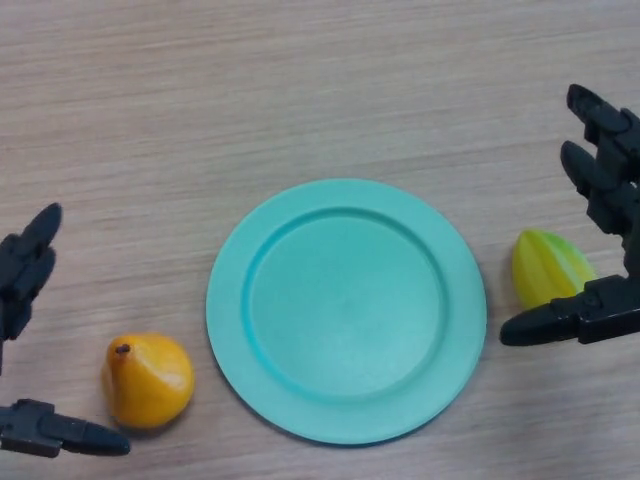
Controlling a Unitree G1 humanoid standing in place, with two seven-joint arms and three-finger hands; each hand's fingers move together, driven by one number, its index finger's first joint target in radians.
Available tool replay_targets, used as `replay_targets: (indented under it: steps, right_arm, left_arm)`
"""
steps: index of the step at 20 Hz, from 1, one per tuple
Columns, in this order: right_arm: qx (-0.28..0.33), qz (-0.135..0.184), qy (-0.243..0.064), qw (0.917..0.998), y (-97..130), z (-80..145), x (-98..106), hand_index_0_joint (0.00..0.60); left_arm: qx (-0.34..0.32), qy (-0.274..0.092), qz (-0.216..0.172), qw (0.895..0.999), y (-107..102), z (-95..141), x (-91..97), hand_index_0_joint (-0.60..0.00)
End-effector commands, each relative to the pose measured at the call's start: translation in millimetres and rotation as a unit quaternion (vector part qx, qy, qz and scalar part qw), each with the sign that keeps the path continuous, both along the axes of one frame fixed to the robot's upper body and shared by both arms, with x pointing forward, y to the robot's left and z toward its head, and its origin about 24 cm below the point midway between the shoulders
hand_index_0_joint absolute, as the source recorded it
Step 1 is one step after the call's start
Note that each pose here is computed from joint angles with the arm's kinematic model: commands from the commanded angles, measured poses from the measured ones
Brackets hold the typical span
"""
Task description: Pick up the yellow pear and place it on the plate
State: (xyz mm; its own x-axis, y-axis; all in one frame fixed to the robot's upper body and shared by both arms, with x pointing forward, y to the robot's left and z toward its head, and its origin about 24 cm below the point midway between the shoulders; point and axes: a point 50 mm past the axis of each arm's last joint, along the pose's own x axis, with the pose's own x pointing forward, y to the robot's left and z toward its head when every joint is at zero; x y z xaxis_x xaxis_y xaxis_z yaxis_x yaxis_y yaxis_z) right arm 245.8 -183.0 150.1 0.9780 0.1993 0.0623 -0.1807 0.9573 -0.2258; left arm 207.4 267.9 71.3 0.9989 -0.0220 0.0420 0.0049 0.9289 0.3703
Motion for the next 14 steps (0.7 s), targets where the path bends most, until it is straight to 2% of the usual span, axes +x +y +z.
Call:
replay_targets:
  steps: [1,2,3,4,5,6,7,11,14]
  right_arm:
    - [-0.009,-0.005,-0.126,0.9919,-4,38,-6,0.0]
    - [-0.008,-0.005,-0.127,0.9919,-4,38,-6,0.05]
    - [-0.007,-0.005,-0.127,0.9919,-4,38,-6,0.2]
    - [-0.006,-0.004,-0.125,0.9921,-4,37,-6,0.3]
    - [-0.002,0.001,-0.119,0.9929,-2,35,-6,0.45]
    - [-0.001,0.005,-0.113,0.9936,-1,34,-6,0.55]
    - [-0.005,0.007,-0.11,0.9939,0,33,-6,0.6]
    - [-0.002,0.004,-0.114,0.9934,-2,33,-6,0.6]
    - [-0.001,0.001,-0.111,0.9938,-4,33,-6,0.6]
  left_arm:
    - [0.031,-0.106,0.019,0.994,10,24,-1.5,0.0]
    - [0.029,-0.106,0.018,0.994,10,23,-1.3,0.0]
    - [0.022,-0.108,0.015,0.994,10,22,-1.3,0.0]
    - [0.016,-0.111,0.011,0.994,9,22,-1.0,0.0]
    - [0.003,-0.119,0.006,0.993,7,19,0.5,0.0]
    - [-0.008,-0.128,0.002,0.992,4,15,2.4,0.0]
    - [-0.017,-0.137,0.002,0.99,3,9,5.0,0.0]
    - [-0.038,-0.128,-0.002,0.991,-1,-7,8.7,0.0]
    - [-0.028,-0.128,0.001,0.991,-6,-15,11.9,0.0]
